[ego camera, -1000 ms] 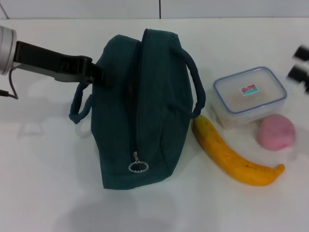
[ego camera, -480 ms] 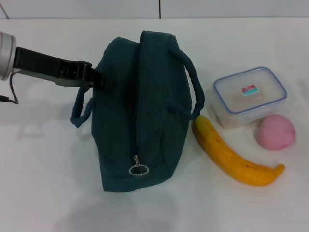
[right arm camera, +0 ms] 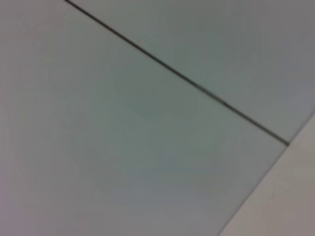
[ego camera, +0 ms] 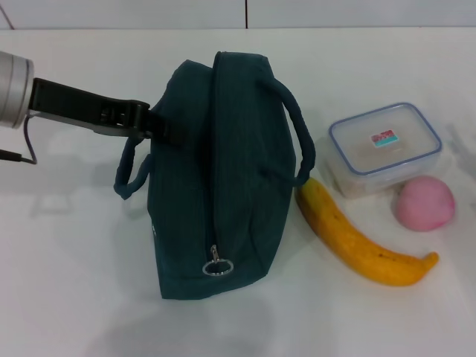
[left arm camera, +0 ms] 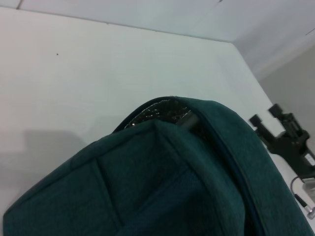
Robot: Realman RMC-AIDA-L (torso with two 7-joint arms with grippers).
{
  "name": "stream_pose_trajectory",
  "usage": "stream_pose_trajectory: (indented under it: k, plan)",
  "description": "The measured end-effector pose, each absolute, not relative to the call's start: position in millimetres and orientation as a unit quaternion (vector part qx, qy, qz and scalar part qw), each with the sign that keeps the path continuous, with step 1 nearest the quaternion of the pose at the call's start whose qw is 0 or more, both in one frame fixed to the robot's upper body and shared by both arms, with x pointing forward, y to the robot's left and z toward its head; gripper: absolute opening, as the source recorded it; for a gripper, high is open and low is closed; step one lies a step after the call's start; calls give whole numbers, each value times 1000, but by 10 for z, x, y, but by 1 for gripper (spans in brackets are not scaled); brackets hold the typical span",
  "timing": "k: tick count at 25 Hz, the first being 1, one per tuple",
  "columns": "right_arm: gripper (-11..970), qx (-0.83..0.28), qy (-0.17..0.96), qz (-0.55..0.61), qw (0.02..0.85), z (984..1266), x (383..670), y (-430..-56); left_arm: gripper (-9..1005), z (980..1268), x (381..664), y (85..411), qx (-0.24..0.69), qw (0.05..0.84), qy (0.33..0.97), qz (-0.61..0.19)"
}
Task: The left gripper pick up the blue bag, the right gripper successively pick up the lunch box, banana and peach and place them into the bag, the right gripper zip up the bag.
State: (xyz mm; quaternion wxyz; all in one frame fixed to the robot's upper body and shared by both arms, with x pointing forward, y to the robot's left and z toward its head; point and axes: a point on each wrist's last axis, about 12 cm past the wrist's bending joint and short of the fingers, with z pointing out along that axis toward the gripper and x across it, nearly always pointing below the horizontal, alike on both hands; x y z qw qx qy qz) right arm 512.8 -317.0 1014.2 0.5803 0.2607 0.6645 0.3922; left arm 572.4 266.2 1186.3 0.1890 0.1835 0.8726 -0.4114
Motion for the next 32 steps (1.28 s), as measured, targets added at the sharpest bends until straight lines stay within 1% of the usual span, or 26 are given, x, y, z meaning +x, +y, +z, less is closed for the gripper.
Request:
stream_pose_trajectory:
  k: [5, 18, 26, 32]
  plan:
    - [783, 282, 667, 420, 546, 10102, 5188, -2965, 51, 11845, 5711, 2624, 197, 191, 868, -413]
    - [782, 286, 689, 467, 476, 10119, 5388, -2661, 51, 11842, 5692, 2582, 215, 200, 857, -423]
    - [782, 280, 692, 471, 470, 10142, 5446, -2588, 51, 11844, 5693, 2581, 216, 201, 857, -423]
    - [783, 284, 705, 459, 460, 10106, 5464, -2585, 51, 11839, 5691, 2568, 217, 201, 856, -425]
